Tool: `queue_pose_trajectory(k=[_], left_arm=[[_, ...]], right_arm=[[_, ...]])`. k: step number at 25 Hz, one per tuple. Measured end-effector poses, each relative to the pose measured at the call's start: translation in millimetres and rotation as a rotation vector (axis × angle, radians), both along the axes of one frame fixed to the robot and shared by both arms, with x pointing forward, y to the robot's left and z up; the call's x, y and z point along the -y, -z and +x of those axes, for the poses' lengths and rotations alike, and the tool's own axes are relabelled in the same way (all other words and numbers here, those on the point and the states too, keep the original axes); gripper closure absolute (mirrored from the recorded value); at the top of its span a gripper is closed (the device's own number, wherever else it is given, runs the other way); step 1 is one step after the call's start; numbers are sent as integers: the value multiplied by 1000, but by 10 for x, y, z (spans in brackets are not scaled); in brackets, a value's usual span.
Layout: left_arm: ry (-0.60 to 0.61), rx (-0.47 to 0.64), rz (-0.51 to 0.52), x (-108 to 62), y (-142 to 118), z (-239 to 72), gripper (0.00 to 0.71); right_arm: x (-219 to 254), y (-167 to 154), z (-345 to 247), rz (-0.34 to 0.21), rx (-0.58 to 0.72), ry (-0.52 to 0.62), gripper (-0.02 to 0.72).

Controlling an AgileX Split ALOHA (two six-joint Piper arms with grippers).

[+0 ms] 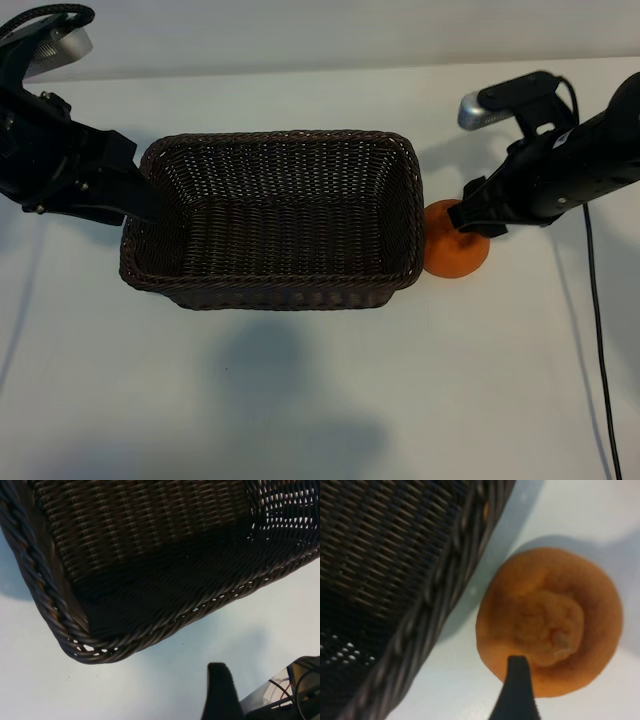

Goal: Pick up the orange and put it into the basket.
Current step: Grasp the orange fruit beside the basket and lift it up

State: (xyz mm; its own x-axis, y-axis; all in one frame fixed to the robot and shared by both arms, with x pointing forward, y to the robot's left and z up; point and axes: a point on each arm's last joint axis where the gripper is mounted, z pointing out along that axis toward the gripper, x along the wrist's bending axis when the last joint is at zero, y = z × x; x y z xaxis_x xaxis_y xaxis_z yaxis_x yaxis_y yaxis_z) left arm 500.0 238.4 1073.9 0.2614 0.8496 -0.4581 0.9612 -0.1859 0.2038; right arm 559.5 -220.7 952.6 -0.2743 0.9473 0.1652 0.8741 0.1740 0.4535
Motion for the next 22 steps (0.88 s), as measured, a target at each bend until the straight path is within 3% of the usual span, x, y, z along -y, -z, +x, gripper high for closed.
queue_pose_trajectory(k=[6, 12, 14, 18, 19, 22], left_arm=[[-1, 3, 1, -1, 0, 3, 217], [-1, 4, 3, -2, 1, 3, 217], [-2, 4, 3, -2, 1, 4, 217], [-2, 5, 3, -2, 1, 5, 217], [-2, 5, 3, -2, 1, 5, 217], [-2, 5, 3, -2, 1, 5, 217]], right_arm=[[-32, 250, 51, 27, -65, 23, 137], [-69, 304, 67, 65, -71, 14, 152], [-71, 302, 70, 69, -69, 16, 234], [-71, 302, 71, 68, -67, 15, 567], [-70, 302, 70, 66, -67, 14, 610], [-67, 306, 64, 59, -71, 4, 636]])
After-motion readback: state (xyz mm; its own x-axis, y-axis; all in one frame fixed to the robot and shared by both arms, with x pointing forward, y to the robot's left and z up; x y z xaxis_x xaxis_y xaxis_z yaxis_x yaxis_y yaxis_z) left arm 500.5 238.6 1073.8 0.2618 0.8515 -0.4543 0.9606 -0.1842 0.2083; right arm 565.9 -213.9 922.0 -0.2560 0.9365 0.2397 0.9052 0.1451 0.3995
